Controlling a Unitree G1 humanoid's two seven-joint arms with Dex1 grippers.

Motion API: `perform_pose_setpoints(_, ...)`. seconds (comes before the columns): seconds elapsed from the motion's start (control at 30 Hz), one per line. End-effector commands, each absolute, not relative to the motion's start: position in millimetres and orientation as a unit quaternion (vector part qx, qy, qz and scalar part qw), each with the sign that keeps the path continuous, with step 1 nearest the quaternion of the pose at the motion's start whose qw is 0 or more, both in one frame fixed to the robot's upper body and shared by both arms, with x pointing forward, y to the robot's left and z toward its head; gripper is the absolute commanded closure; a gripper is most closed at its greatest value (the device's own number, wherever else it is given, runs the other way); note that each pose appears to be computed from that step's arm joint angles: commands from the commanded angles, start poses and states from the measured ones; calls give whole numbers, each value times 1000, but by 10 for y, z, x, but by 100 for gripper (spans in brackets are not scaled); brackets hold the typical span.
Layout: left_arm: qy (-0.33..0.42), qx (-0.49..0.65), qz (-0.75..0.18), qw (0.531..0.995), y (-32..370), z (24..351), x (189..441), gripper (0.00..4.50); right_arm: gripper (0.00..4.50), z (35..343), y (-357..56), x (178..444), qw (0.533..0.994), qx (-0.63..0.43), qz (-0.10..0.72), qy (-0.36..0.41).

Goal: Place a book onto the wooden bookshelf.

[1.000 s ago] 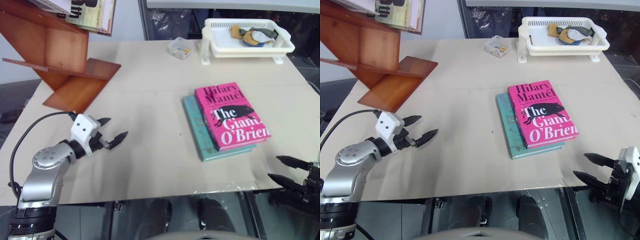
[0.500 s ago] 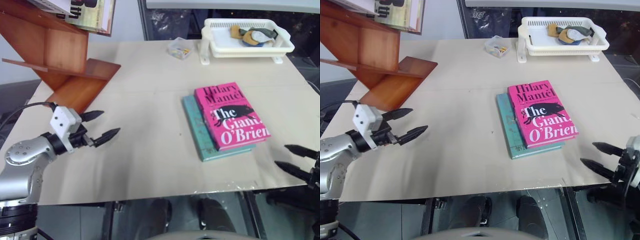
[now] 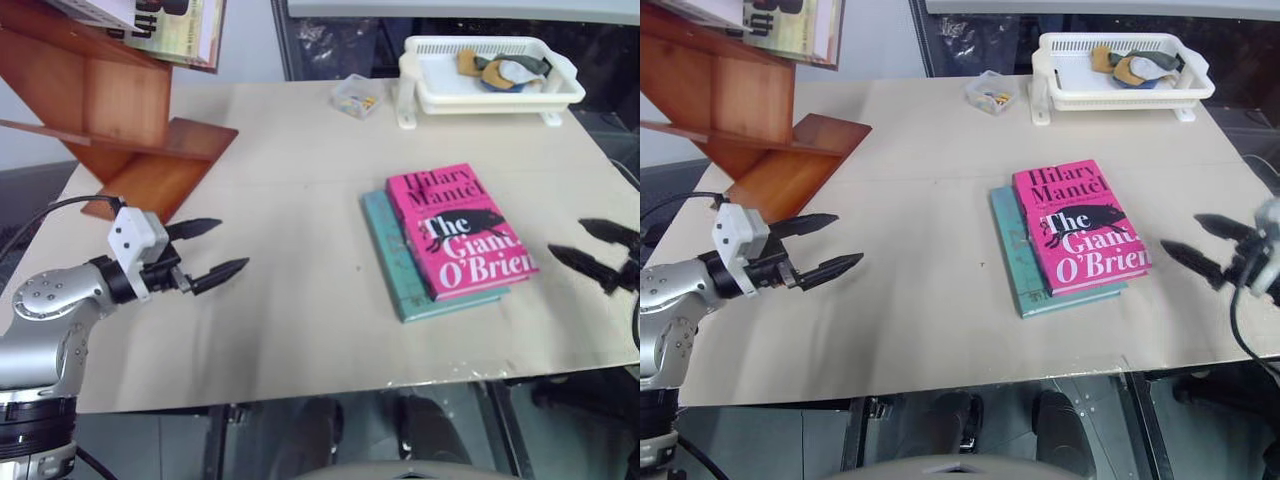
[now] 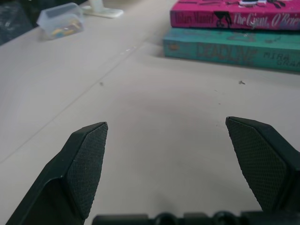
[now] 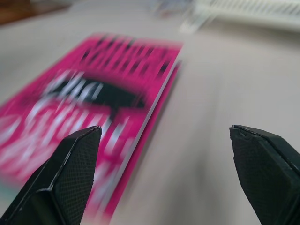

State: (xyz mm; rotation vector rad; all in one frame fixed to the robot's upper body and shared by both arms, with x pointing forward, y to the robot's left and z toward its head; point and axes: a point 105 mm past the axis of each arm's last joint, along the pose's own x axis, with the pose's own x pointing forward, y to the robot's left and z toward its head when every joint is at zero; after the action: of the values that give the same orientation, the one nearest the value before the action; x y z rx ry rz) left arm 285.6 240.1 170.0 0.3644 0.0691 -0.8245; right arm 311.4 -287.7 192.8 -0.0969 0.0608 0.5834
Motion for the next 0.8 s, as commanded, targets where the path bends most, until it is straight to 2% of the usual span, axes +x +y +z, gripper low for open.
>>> perform_pose_setpoints(0.03, 14, 179, -409, 895, 2342, 1790, 2873, 6, 0, 2009, -2811, 3341, 963, -23, 265, 36)
perform_pose_setpoints(0.17, 4, 176, -417, 892, 2279, 1816, 2868, 6, 0, 2077, -2620, 3779, 967, 32, 247, 60)
perform_pose_setpoints(0.37, 5, 177, -441, 880, 2118, 1822, 2799, 6, 0, 1985, -2474, 4058, 965, 52, 237, 95)
perform_pose_setpoints(0.6, -2, 146, -468, 872, 2002, 1851, 2680, 6, 0, 1858, -2325, 4178, 959, 49, 254, 120)
perform_pose_setpoints(0.8, -37, 95, -483, 869, 1931, 2031, 2617, 6, 0, 1818, -2239, 4192, 954, 59, 267, 126)
